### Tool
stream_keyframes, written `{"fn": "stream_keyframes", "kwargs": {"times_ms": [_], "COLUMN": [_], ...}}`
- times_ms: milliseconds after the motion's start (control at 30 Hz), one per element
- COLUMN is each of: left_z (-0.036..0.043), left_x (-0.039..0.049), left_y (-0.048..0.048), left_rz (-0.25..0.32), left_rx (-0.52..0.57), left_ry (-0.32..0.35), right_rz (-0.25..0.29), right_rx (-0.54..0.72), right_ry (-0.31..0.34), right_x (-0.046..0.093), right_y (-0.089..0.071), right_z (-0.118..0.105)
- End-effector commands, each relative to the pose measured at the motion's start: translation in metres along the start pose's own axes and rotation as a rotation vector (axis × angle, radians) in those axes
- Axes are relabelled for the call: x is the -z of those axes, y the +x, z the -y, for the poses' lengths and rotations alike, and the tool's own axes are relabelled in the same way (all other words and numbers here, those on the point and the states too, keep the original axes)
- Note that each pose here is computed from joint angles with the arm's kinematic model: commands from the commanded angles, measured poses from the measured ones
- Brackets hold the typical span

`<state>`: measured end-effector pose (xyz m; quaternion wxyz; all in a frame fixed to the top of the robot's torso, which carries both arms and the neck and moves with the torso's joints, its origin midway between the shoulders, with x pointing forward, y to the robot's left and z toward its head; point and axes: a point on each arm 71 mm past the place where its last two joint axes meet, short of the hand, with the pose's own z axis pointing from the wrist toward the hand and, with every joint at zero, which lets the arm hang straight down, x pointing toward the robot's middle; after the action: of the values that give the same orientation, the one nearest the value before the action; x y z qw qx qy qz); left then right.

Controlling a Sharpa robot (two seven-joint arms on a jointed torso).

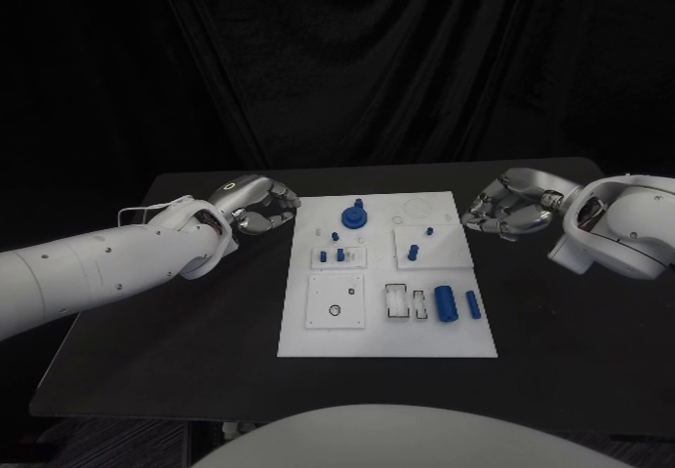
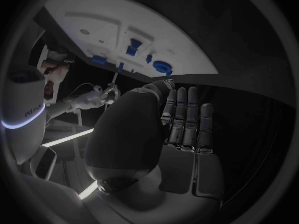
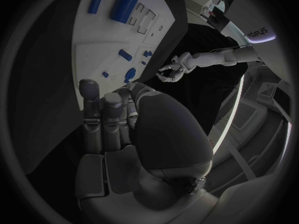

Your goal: Assemble the parts on the task board

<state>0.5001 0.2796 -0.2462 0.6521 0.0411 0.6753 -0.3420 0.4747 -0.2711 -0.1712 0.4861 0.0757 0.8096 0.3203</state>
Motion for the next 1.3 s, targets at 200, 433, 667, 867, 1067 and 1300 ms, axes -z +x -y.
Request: {"fn": "stream_keyframes", "kwargs": {"times_ms": [200, 433, 667, 867, 1067, 1300], "left_z": [0.0243, 0.0556, 0.0689, 0.0739, 0.0743, 0.0760], "left_x": [0.0171, 0.0220, 0.0315, 0.0390, 0.0411, 0.0387], "left_y": [-0.0114, -0.0088, -0.0099, -0.0123, -0.0131, -0.0111], "left_rz": [0.103, 0.119, 0.117, 0.125, 0.125, 0.110], "left_rx": [0.753, 1.154, 1.274, 1.311, 1.320, 1.332], "left_ry": [0.152, 0.217, 0.239, 0.245, 0.244, 0.247], "right_rz": [0.084, 0.182, 0.243, 0.276, 0.289, 0.262], "right_rx": [0.268, 0.622, 0.756, 0.792, 0.792, 0.765], "right_ry": [-0.065, -0.088, -0.090, -0.074, -0.077, -0.087], "right_x": [-0.014, -0.019, -0.019, -0.019, -0.022, -0.027], "right_y": [-0.019, -0.014, 0.000, 0.005, 0.012, 0.024], "right_z": [-0.034, -0.044, -0.035, -0.025, -0.023, -0.017]}}
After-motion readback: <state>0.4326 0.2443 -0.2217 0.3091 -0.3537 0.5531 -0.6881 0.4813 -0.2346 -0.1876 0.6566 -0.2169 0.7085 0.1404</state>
